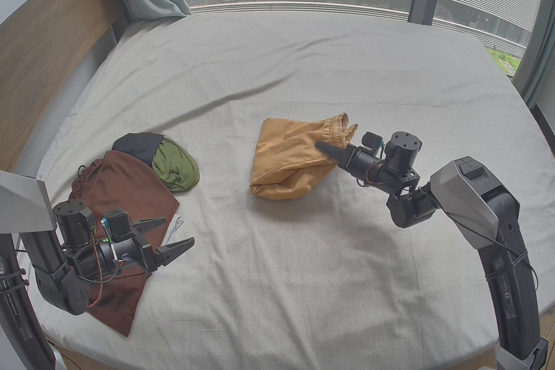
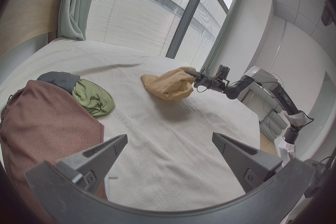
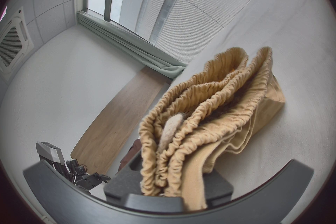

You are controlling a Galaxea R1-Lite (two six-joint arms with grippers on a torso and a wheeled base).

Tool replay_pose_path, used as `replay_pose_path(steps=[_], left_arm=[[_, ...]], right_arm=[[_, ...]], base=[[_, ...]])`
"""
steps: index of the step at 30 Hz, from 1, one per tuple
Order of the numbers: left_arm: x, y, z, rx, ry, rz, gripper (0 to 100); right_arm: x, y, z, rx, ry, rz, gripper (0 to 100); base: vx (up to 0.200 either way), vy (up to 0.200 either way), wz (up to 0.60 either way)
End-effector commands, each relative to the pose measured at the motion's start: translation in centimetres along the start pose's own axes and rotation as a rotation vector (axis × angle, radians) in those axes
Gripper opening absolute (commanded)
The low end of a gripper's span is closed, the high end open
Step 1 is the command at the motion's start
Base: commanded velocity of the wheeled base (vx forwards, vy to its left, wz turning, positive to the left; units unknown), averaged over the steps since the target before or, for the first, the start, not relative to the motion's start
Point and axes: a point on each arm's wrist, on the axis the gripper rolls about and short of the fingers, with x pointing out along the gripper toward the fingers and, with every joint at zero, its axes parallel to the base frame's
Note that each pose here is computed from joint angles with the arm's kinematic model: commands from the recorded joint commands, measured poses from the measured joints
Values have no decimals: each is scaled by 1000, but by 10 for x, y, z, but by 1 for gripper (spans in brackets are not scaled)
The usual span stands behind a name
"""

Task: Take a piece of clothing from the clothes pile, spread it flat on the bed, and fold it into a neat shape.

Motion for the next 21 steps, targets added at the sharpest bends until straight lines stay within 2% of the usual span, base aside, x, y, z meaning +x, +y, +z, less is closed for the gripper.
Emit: replay_pose_path(steps=[1,10,19,20,21], left_arm=[[0,-1,1,3,-2,-3,100],[-1,-3,3,9,-6,-4,100],[-1,-3,4,13,-11,-6,100],[-1,-3,4,12,-11,-6,100],[-1,-3,4,13,-11,-6,100]], right_arm=[[-19,4,-4,19,18,-32,0],[-32,-4,-25,29,29,-51,0],[-33,-7,-26,27,27,-58,0],[-33,-6,-26,28,29,-57,100],[-34,-7,-26,29,28,-61,100]], base=[[0,0,0],[0,0,0],[0,0,0],[0,0,0],[0,0,0]])
